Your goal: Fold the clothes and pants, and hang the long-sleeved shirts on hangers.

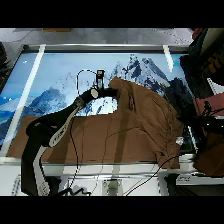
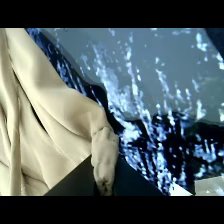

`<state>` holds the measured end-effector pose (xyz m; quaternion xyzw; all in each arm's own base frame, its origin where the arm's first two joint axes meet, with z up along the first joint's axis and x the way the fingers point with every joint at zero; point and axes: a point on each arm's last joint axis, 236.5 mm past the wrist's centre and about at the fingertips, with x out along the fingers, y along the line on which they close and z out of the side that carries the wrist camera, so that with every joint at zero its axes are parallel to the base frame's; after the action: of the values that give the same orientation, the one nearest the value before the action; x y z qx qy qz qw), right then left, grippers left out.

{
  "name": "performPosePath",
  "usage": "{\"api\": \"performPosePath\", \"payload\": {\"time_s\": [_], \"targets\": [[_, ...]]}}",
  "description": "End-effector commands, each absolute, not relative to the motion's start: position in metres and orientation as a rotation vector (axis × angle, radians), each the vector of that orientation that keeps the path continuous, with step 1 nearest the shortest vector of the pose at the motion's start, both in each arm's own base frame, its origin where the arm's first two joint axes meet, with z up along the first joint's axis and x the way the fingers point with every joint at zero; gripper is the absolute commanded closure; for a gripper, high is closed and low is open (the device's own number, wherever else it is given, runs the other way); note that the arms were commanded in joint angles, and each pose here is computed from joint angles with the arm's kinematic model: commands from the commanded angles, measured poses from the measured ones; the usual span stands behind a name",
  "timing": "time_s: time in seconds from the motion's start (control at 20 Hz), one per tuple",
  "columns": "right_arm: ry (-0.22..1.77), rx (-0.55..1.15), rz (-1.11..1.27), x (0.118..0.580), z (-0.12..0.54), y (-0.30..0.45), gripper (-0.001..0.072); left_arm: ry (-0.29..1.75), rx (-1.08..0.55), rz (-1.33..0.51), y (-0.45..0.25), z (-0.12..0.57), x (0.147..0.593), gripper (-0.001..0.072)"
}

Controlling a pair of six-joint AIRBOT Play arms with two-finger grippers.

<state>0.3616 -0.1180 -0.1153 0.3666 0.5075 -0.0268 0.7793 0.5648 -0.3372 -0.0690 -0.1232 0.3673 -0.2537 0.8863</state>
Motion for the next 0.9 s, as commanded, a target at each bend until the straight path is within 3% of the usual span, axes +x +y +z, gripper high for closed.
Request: {"api": "performPosePath", "payload": {"time_s": [0.0, 0.25, 0.3, 0.35, 0.4, 0.7, 0.85], "targets": [[1.097, 0.793, -0.055, 0.362, -0.115, -0.118, 0.0674, 0.738, -0.235, -0.532, -0.335, -0.057, 0.569, 0.0692], [1.111, 0.804, -0.034, 0.359, -0.114, -0.112, 0.0674, 0.717, -0.093, -0.582, -0.325, -0.018, 0.560, 0.0688], [1.111, 0.804, -0.034, 0.359, -0.114, -0.112, 0.0674, 0.774, -0.074, -0.605, -0.326, -0.027, 0.548, 0.0520], [1.110, 0.804, -0.034, 0.360, -0.114, -0.112, 0.0674, 0.824, -0.035, -0.620, -0.324, -0.040, 0.539, 0.0196], [1.110, 0.805, -0.034, 0.360, -0.113, -0.112, 0.0674, 0.863, -0.010, -0.630, -0.324, -0.052, 0.532, 0.0045], [1.116, 0.808, -0.025, 0.358, -0.113, -0.109, 0.0674, 0.965, -0.005, -0.621, -0.322, -0.105, 0.522, 0.0073], [1.117, 0.809, -0.025, 0.358, -0.113, -0.109, 0.0674, 0.937, -0.066, -0.575, -0.322, -0.101, 0.533, 0.0324]]}}
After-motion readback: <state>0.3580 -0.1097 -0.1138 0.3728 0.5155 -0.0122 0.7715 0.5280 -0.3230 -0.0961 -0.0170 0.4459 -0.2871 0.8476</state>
